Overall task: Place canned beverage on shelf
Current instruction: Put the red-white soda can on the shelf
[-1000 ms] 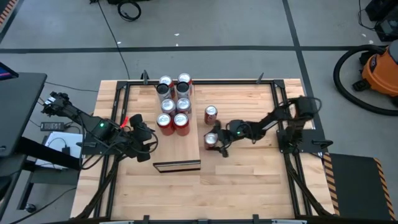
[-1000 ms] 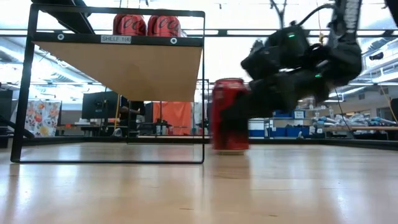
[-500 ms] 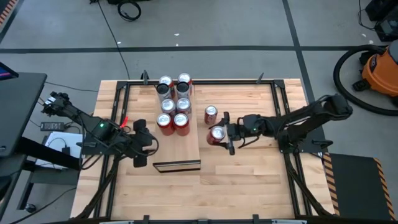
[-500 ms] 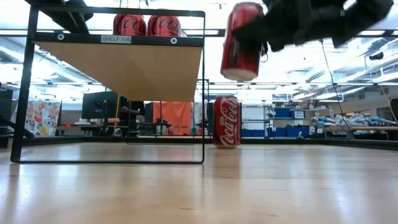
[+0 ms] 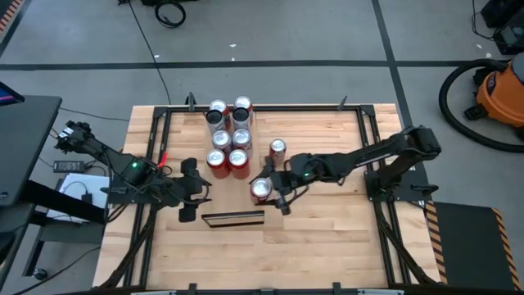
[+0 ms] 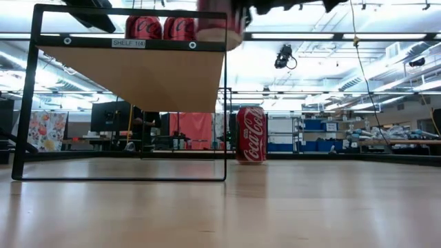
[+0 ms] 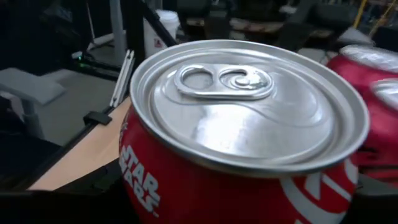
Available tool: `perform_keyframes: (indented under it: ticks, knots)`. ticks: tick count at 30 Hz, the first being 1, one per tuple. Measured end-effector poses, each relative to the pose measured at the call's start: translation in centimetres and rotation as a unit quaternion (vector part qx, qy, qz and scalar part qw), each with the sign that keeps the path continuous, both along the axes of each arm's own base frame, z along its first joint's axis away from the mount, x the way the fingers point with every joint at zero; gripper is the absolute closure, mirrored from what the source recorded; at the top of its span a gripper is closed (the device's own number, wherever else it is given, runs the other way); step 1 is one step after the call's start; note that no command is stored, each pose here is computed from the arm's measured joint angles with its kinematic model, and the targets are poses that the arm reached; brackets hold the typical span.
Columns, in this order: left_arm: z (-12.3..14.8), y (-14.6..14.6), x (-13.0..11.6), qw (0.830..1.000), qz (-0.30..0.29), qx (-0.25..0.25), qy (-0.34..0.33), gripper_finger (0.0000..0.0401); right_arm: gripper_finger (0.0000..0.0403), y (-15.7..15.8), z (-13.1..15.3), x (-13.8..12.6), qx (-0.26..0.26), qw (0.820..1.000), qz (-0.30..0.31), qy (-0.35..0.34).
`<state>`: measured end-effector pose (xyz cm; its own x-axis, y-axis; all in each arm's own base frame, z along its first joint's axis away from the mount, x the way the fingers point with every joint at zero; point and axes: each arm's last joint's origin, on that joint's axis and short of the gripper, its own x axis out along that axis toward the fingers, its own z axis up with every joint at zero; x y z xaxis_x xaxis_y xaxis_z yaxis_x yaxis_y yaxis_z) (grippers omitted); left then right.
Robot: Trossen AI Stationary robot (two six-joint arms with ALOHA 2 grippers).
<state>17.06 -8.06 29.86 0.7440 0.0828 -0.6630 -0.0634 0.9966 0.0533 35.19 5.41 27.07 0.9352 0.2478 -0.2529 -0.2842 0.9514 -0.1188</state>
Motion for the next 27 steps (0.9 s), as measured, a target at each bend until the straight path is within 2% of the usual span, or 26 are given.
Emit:
perform_keyframes:
  ticks: [5,10,17,27]
  knots:
    - [0.0,0.0,0.0,1.0,0.0,-0.002,-0.003,0.0168,0.0079,0.4,-0.5,2.8,0.002,1.0,0.008,0.008]
    - [0.0,0.0,0.0,1.0,0.0,-0.002,-0.003,0.0168,0.0079,0.1,-1.2,4.2,-0.001,1.0,0.0,0.028]
    - [0.0,0.0,0.0,1.0,0.0,-0.002,-0.003,0.0168,0.0063,-0.3,-1.2,4.4,-0.004,0.999,-0.018,0.026]
    - [0.0,0.0,0.0,1.0,0.0,-0.002,-0.003,0.0168,0.0037,-0.4,0.2,4.2,-0.023,0.999,-0.022,-0.015]
